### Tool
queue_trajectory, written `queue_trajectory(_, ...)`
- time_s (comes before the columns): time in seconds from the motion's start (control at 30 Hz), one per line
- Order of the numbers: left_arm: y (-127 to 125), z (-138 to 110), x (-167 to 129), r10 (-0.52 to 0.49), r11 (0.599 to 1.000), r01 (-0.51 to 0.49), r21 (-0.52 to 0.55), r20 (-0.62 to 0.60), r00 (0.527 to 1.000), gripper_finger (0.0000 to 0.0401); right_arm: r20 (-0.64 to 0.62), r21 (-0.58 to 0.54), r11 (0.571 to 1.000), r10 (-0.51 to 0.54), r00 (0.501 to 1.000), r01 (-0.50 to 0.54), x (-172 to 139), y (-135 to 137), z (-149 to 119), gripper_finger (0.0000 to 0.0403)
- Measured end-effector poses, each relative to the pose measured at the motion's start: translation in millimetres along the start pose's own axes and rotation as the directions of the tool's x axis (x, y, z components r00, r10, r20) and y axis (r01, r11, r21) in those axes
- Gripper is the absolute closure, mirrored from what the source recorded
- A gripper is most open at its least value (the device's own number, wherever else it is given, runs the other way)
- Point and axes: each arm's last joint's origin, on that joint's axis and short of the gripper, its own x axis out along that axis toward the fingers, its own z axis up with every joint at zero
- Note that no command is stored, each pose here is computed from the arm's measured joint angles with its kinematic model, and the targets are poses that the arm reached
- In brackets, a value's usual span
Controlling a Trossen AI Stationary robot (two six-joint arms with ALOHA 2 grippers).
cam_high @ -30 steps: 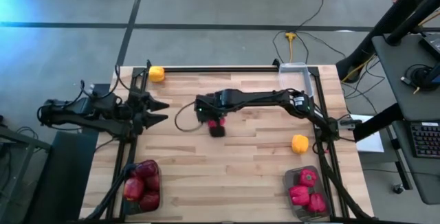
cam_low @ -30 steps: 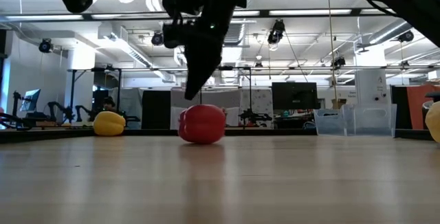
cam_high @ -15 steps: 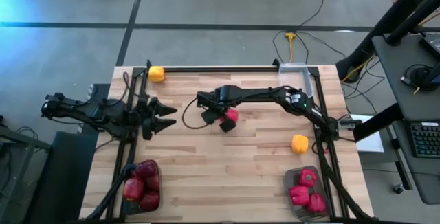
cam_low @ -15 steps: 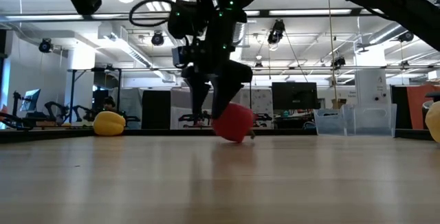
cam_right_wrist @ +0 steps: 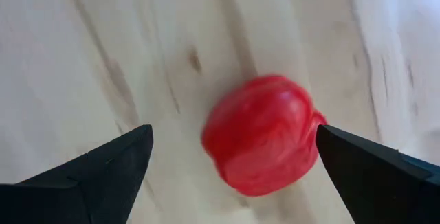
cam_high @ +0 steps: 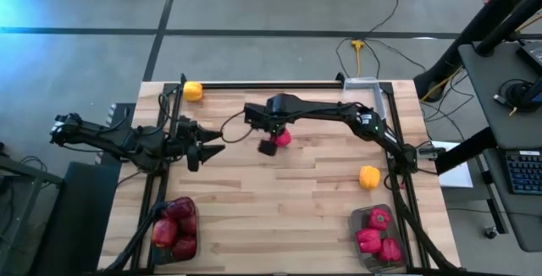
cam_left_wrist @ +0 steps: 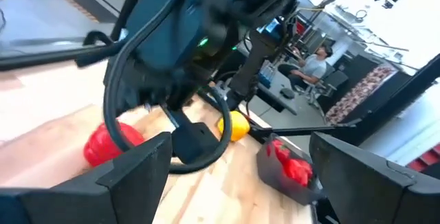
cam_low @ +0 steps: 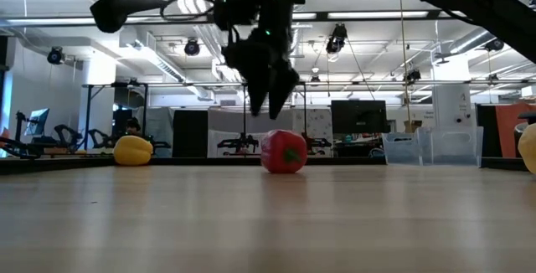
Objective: Sort produce into baskets
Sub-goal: Put the red bell pepper into the right black bin
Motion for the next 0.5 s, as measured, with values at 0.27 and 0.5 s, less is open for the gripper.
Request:
queue_trajectory(0.27, -8, 11, -2, -0.102, 0.994, 0.098, 0.049, 0.086, 0.991, 0.0075, 0.005, 0.530, 0.847, -0.034, 0.999, 0.026, -7, -20, 4, 0.0003)
queue_trajectory(0.5, -10, 11, -2, -0.128, 0.990, 0.121, 0.077, 0.083, 0.988, 0.0075, -0.069, 0.636, 0.763, -0.096, 0.993, 0.118, 19, -25, -5, 0.0003)
